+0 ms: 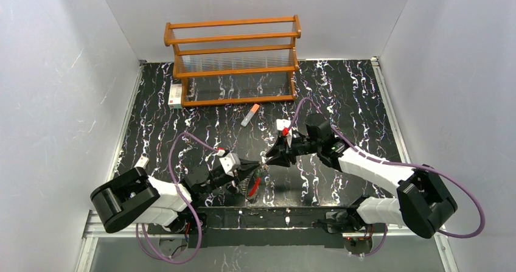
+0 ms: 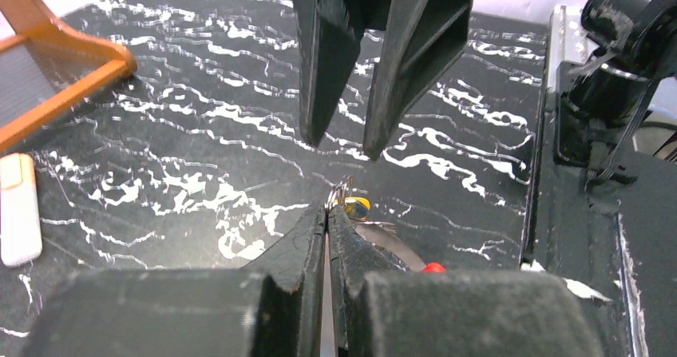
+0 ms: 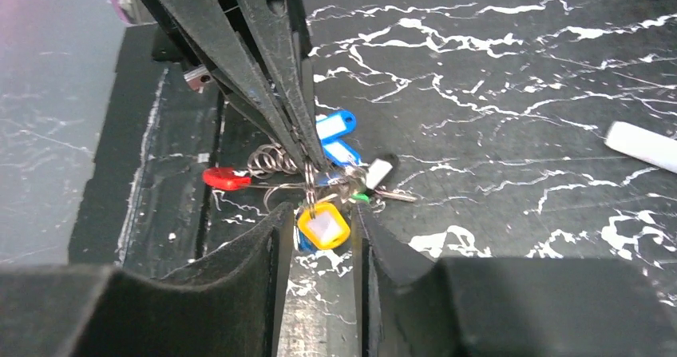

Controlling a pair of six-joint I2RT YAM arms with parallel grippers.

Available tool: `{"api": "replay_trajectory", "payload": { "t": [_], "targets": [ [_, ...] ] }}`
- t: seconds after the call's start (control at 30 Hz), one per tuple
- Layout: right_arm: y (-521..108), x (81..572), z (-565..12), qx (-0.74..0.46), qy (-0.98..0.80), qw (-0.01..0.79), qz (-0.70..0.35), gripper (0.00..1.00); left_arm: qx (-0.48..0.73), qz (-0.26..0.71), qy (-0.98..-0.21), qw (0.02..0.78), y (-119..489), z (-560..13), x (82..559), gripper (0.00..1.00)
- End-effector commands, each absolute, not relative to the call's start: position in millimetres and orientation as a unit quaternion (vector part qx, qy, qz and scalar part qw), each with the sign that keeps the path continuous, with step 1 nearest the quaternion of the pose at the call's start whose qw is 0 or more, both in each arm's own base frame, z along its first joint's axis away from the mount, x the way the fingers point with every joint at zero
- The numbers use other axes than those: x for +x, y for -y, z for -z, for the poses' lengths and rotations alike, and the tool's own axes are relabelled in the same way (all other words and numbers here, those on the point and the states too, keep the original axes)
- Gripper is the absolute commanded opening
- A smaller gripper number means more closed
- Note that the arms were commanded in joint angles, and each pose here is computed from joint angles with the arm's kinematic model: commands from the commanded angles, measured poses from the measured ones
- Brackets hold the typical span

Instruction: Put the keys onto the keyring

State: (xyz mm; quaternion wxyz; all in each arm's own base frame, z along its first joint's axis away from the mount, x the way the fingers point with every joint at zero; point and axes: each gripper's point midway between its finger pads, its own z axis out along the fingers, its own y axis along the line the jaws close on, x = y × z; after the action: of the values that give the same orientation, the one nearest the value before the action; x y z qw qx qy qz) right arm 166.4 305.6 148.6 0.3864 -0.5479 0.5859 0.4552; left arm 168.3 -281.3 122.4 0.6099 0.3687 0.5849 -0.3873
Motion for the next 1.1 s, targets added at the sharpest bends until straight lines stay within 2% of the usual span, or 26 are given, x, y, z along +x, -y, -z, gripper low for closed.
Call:
{"api": "replay_trajectory", "payload": {
  "t": [0.0, 0.1, 0.23, 0.43, 0.63, 0.7, 0.73, 1.07],
  "targets": [
    [-315.6, 158.5, -165.4, -0.553, -0.544, 0.387, -0.498, 0.38, 0.350, 0.415, -0.526, 0.655, 287.5, -164.7, 167.3, 0.00],
    [-315.7, 161.1, -161.2, -0.552, -0.551, 0.386, -0.493, 0.33, 0.351, 0.413, -0.530, 0.653, 287.0, -161.6, 167.9, 0.00],
    [-314.5, 161.5, -156.7, -0.556, -0.555, 0.381, -0.487, 0.32, 0.350, 0.411, -0.533, 0.651, 285.8, -159.0, 167.9, 0.00],
    [-316.4, 160.5, -155.0, -0.556, -0.552, 0.375, -0.495, 0.19, 0.348, 0.409, -0.533, 0.654, 284.3, -159.9, 168.4, 0.00],
    [-319.2, 161.5, -151.6, -0.554, -0.554, 0.366, -0.502, 0.13, 0.348, 0.408, -0.534, 0.654, 284.3, -159.4, 168.6, 0.00],
    [-319.3, 161.4, -150.9, -0.555, -0.554, 0.365, -0.502, 0.03, 0.349, 0.408, -0.534, 0.653, 284.5, -159.0, 168.4, 0.00],
    [-319.2, 161.7, -151.2, -0.555, -0.554, 0.366, -0.501, 0.01, 0.348, 0.408, -0.534, 0.654, 284.5, -159.2, 168.7, 0.00],
    [-312.7, 158.7, -140.2, -0.555, -0.568, 0.360, -0.490, 0.01, 0.346, 0.405, -0.535, 0.656, 283.5, -159.6, 170.2, 0.00]
  ]
}}
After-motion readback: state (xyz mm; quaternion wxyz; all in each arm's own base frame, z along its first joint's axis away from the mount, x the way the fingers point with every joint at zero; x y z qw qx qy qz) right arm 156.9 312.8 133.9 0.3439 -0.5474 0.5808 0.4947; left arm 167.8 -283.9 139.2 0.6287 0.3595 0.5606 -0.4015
